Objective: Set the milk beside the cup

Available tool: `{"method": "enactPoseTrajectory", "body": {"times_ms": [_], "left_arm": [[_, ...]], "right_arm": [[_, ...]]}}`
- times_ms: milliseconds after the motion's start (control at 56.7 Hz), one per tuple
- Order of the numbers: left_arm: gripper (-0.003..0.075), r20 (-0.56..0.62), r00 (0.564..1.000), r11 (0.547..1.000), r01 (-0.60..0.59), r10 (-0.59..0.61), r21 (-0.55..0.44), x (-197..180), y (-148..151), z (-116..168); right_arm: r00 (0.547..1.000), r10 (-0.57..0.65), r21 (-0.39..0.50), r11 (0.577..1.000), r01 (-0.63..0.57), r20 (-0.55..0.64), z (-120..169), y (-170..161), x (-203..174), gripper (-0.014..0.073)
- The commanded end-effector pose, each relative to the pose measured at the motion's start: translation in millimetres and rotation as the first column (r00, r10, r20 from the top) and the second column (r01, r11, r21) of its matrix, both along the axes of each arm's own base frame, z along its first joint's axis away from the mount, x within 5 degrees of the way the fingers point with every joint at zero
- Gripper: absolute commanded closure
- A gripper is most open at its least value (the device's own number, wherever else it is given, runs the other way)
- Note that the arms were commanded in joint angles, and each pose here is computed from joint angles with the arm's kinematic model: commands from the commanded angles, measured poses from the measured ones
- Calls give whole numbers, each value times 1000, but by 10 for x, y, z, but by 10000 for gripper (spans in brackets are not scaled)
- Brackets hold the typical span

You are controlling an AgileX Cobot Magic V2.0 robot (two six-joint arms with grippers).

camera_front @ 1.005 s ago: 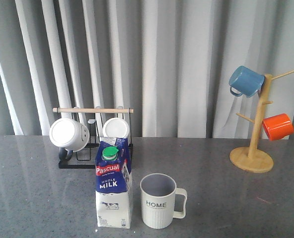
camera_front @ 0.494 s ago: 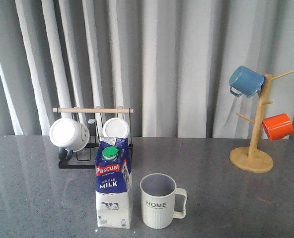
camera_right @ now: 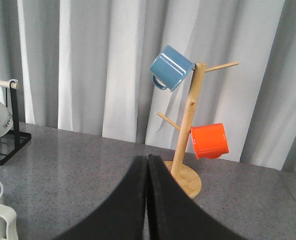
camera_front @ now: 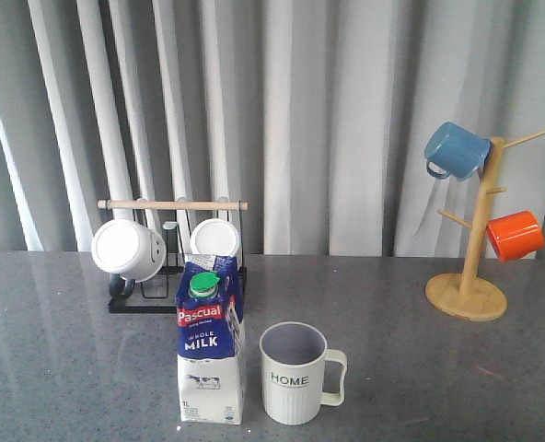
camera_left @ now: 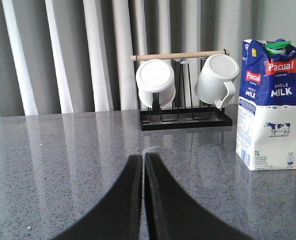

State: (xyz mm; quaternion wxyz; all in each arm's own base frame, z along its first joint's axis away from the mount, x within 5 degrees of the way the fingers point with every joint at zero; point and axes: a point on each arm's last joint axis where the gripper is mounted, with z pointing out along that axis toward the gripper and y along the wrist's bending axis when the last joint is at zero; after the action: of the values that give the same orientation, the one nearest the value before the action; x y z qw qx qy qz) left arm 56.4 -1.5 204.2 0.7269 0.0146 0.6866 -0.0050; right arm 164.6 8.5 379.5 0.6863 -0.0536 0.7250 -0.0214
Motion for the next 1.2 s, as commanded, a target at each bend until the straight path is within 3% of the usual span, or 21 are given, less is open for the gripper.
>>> {"method": "enactPoseTrajectory", "body": {"times_ms": [0, 300, 458, 688, 917, 1181], "left_arm": [[727, 104, 994, 1000, 16, -14, -17, -30, -10, 142], [727, 104, 994, 1000, 16, -14, -17, -30, -10, 142], [727, 104, 994, 1000, 16, -14, -17, -30, -10, 142], [727, 104, 994, 1000, 16, -14, -17, -30, -10, 142], [727, 104, 994, 1000, 16, -14, -17, -30, -10, 142], [727, 103, 995, 1000, 16, -14, -17, -29, -10, 141]], "right_arm": [[994, 5, 1, 1000, -6, 108, 186, -1, -29, 603], [997, -2, -16, 1000, 3, 74, 77, -14, -89, 603], [995, 14, -10, 1000, -13, 97, -327, -12, -327, 603], [998, 13, 46, 999, -16, 67, -1150, -33, -770, 603], [995, 12, 62, 998, -19, 104, -1737, -47, -1024, 603], [998, 0, 61, 998, -3, 60, -1840, -62, -1086, 603]]}}
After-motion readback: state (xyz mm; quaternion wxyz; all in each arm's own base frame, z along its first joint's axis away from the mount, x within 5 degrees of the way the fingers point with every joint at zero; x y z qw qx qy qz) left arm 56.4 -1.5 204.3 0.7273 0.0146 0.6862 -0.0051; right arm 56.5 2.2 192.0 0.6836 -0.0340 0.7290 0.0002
